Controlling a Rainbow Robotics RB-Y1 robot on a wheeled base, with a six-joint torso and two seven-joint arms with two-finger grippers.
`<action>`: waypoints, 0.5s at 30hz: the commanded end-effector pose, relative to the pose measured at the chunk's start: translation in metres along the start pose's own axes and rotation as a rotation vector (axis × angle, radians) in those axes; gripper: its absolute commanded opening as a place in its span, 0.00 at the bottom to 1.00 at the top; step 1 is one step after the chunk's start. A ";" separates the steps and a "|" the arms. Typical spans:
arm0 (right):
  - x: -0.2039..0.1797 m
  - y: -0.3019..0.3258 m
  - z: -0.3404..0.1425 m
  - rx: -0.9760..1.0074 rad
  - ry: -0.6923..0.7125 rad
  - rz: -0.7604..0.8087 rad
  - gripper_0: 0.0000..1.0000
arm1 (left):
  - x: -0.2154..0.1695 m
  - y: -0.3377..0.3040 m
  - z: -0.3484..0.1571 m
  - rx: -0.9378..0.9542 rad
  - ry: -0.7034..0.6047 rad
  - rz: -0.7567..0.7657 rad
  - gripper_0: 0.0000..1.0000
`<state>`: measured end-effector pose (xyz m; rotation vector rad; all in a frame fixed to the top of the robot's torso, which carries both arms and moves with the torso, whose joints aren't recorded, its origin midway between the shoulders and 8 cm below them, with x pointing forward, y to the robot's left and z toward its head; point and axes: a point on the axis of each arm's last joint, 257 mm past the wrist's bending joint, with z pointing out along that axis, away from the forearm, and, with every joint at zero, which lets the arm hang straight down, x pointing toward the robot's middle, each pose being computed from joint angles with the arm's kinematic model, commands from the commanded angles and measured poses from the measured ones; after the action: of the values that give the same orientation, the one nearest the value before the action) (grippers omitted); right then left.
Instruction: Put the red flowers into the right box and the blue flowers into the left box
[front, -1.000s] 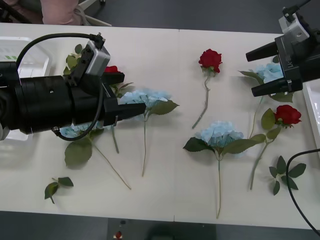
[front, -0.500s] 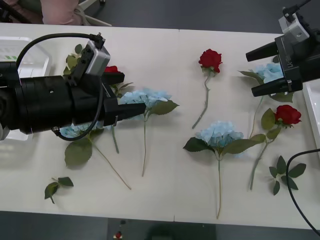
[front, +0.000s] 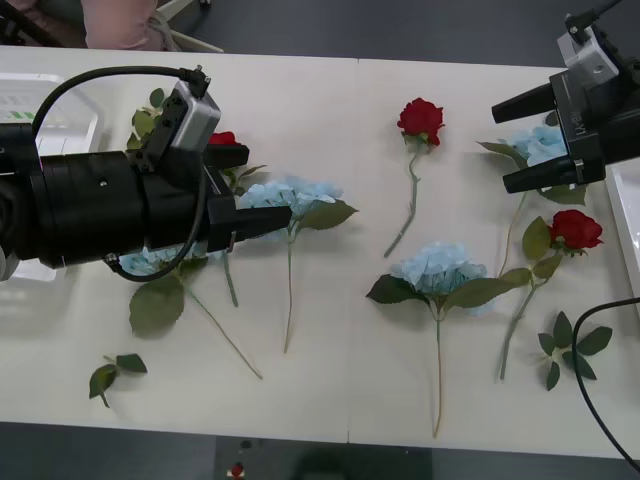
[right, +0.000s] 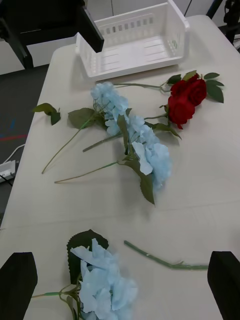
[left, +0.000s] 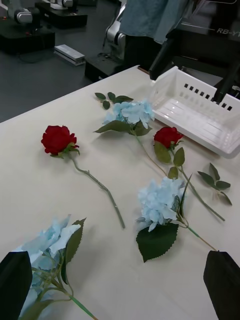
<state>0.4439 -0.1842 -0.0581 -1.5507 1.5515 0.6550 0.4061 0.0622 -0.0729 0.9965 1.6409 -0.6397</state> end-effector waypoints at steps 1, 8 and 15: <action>-0.012 -0.005 -0.006 0.019 0.013 -0.054 1.00 | -0.016 -0.003 -0.005 0.001 -0.030 -0.002 1.00; -0.012 -0.005 -0.006 0.019 0.013 -0.054 1.00 | -0.016 -0.003 -0.005 0.001 -0.030 -0.002 1.00; -0.012 -0.005 -0.006 0.019 0.013 -0.054 1.00 | -0.016 -0.003 -0.005 0.001 -0.030 -0.002 1.00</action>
<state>0.4439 -0.1842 -0.0581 -1.5507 1.5515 0.6550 0.4061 0.0622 -0.0729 0.9965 1.6409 -0.6397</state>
